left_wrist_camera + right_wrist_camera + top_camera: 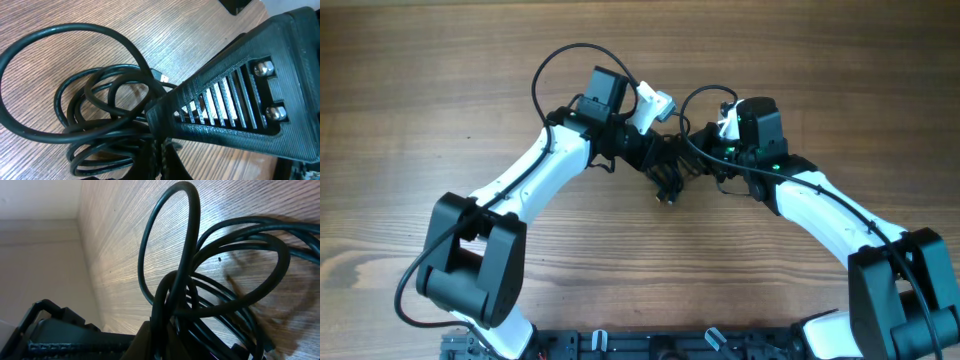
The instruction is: Untangle cables
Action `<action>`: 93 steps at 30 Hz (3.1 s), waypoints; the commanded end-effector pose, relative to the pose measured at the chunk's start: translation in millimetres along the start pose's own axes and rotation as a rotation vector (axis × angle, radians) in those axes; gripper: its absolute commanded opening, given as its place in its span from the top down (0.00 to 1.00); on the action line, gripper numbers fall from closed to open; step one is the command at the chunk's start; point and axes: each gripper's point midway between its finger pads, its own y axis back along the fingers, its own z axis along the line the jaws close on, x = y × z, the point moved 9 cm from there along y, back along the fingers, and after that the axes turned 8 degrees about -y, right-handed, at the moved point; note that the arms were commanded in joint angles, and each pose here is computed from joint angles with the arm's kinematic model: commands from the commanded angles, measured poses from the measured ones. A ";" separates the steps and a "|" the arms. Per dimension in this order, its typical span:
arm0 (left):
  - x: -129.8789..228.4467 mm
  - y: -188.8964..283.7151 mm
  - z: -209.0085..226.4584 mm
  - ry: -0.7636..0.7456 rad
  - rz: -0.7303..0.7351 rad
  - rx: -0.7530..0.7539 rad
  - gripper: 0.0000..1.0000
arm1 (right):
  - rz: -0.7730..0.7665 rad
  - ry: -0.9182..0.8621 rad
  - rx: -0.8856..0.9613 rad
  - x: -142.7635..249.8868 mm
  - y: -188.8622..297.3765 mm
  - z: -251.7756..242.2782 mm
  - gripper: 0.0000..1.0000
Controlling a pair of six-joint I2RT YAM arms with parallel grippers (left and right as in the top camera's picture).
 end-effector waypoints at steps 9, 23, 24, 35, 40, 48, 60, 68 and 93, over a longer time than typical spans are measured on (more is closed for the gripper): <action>2.4 2.4 11.0 0.019 0.017 -0.086 0.96 | -0.031 0.041 -0.064 -29.4 13.7 -6.8 0.96; 3.6 2.7 13.4 0.022 0.028 -0.117 0.96 | 0.046 0.161 -0.045 -26.9 19.9 -18.9 0.96; 3.6 2.7 13.4 0.022 0.028 -0.117 0.96 | 0.044 0.159 -0.044 -27.1 19.9 -19.0 0.96; 7.3 4.6 22.9 0.051 0.063 -0.238 0.96 | 0.062 0.234 -0.018 -24.2 20.0 -24.3 0.96; 9.9 7.5 31.8 0.089 0.086 -0.355 0.96 | 0.033 0.288 0.061 -25.2 20.2 -34.0 0.96; 12.7 10.7 38.6 0.108 0.109 -0.450 0.96 | 0.082 0.306 -0.006 -26.8 26.4 -33.2 0.96; 11.9 9.0 35.3 0.105 0.101 -0.409 0.96 | 0.169 0.257 -0.235 -36.6 45.1 -18.4 0.96; 9.1 5.3 25.3 0.072 0.075 -0.272 0.96 | 0.059 0.079 -0.054 -34.4 29.3 -25.9 0.96; 12.9 0.7 1.3 -0.129 0.080 -0.014 0.64 | 0.094 0.158 -0.014 -12.1 11.6 -19.0 0.96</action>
